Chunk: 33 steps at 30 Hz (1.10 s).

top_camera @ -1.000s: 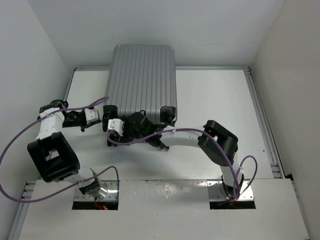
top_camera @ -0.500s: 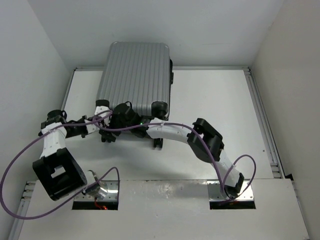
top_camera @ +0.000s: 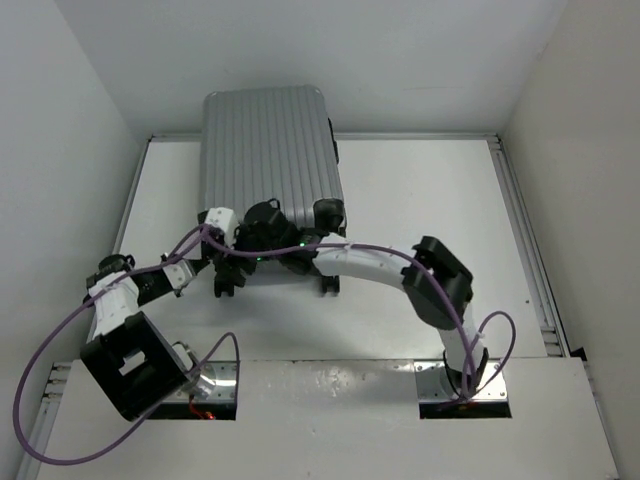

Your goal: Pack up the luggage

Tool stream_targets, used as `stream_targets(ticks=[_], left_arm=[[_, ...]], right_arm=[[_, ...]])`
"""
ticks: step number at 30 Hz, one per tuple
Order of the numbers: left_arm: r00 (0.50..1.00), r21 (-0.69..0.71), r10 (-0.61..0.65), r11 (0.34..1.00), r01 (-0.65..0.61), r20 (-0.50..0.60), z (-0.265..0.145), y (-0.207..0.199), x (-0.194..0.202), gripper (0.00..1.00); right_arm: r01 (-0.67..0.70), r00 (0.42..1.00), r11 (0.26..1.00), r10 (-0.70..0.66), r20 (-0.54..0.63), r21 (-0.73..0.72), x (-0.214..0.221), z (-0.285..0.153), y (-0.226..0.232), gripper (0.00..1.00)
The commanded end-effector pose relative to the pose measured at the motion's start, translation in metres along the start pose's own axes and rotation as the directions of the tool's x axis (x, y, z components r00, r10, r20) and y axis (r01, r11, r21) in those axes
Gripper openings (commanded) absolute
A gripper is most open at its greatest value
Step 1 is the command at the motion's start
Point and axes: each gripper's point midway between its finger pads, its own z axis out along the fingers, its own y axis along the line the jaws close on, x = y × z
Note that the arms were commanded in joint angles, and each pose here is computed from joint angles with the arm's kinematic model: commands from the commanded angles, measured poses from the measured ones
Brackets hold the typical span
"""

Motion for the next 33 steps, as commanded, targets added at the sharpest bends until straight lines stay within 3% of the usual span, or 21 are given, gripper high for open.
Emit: stream_targets(ticks=[1,2,6,7,8,9,11,12,13,16,17,21,26,33], left_arm=[[0.952,-0.049,-0.263,0.961,0.274,0.158,-0.003,-0.02,-0.039,0.0],[0.95,-0.054,-0.262,0.96,0.274,0.169,-0.003,-0.019,-0.041,0.0],[0.938,-0.066,-0.305,0.946,0.319,0.168,-0.005,-0.017,-0.036,0.0],[0.937,-0.066,-0.305,0.945,0.319,0.168,-0.005,-0.017,-0.036,0.0],[0.937,-0.074,-0.305,0.944,0.321,0.167,-0.007,-0.016,-0.035,0.0],[0.937,-0.074,-0.305,0.944,0.321,0.167,-0.007,-0.016,-0.035,0.0],[0.941,-0.086,-0.296,0.946,0.313,0.164,-0.009,-0.011,-0.036,0.0],[0.941,-0.086,-0.296,0.946,0.313,0.164,-0.009,-0.011,-0.036,0.0],[0.941,-0.086,-0.296,0.946,0.313,0.164,-0.009,-0.011,-0.036,0.0],[0.938,-0.084,-0.305,0.943,0.321,0.165,-0.008,-0.012,-0.034,0.0],[0.938,-0.084,-0.305,0.943,0.321,0.165,-0.008,-0.012,-0.034,0.0],[0.935,-0.078,-0.316,0.941,0.331,0.158,-0.008,-0.016,-0.032,0.0],[0.929,-0.066,-0.341,0.933,0.353,0.144,-0.01,-0.006,-0.027,0.0],[0.923,-0.06,-0.366,0.925,0.375,0.116,-0.016,0.018,-0.017,0.0]], right_arm=[[-0.037,0.961,0.946,-0.055,0.272,0.322,-0.091,-0.109,-0.134,0.61],[-0.024,0.964,0.96,-0.053,0.262,0.28,-0.087,-0.121,-0.12,0.53],[0.06,0.965,0.977,-0.11,0.239,0.205,-0.074,-0.174,-0.089,0.4],[0.042,0.974,0.983,-0.081,0.212,0.18,-0.058,-0.182,-0.085,0.38],[0.045,0.967,0.978,-0.094,0.239,0.203,-0.072,-0.21,-0.082,0.38],[-0.019,0.977,0.981,-0.022,0.21,0.193,-0.052,-0.217,-0.08,0.34],[-0.094,0.977,0.943,0.024,0.214,0.32,-0.047,-0.259,-0.099,0.26],[-0.138,0.985,0.923,0.09,0.148,0.36,-0.007,-0.262,-0.101,0.21],[-0.164,0.984,0.848,0.105,0.144,0.504,0.008,-0.292,-0.129,0.16],[-0.219,0.97,0.783,0.24,0.042,0.582,0.089,-0.31,-0.133,0.05],[-0.243,0.956,0.773,0.293,0.01,0.586,0.115,-0.312,-0.13,0.05],[-0.375,0.902,0.753,0.431,0.025,0.54,0.152,-0.288,-0.124,0.05],[-0.48,0.851,0.732,0.522,0.055,0.484,0.149,-0.255,-0.133,0.07],[-0.49,0.87,0.82,0.483,0.099,0.296,0.104,-0.188,-0.098,0.11]])
